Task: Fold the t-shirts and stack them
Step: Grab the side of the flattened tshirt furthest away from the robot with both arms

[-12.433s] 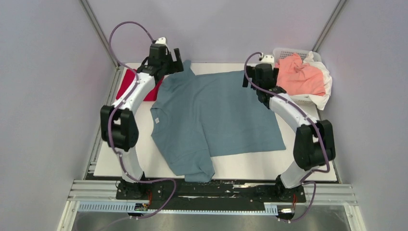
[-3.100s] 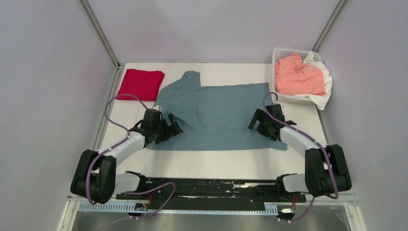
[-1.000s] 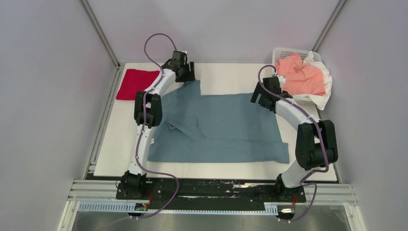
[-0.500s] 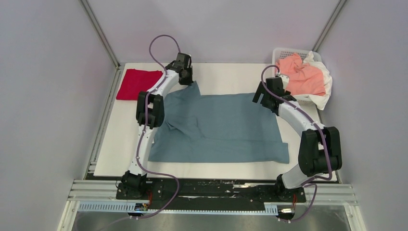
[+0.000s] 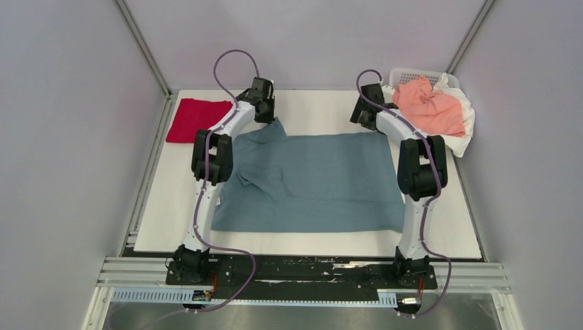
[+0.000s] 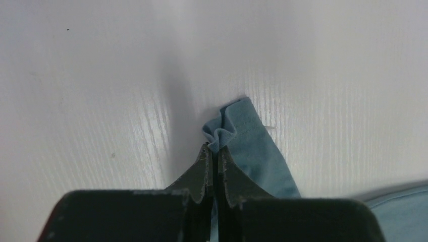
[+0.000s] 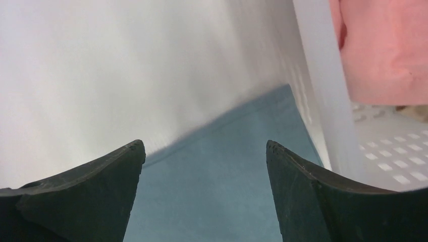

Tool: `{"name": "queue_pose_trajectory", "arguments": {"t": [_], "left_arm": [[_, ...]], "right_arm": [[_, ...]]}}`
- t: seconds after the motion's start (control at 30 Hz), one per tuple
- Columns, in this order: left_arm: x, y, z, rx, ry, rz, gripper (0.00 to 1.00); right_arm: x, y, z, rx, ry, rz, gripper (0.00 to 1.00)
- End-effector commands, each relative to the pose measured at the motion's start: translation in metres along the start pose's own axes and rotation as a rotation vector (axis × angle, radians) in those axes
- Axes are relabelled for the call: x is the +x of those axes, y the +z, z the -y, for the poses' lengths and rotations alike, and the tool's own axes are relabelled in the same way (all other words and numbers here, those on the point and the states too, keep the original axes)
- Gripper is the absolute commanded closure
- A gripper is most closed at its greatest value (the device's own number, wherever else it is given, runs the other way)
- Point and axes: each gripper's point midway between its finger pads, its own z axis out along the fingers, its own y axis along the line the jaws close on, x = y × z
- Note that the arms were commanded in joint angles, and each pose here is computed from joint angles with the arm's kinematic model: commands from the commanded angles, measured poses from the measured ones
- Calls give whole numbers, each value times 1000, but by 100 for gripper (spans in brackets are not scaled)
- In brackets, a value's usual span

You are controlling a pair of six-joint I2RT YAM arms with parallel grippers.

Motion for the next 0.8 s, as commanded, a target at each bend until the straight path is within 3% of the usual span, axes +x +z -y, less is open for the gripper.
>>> {"name": "queue_pose_trajectory", "arguments": {"t": [0.0, 0.27, 0.47, 0.77], "left_arm": [[-42, -38, 8, 14, 26, 114, 100], [-41, -43, 3, -11, 29, 126, 100], [-41, -49, 5, 4, 24, 137, 100], [-39, -62, 7, 15, 16, 142, 100]], "right_arm": [[-15, 20, 0, 136, 22, 28, 12], [-2, 46, 10, 280, -50, 27, 13], [22, 39, 26, 326, -81, -19, 18], [34, 21, 51, 407, -66, -12, 50]]}}
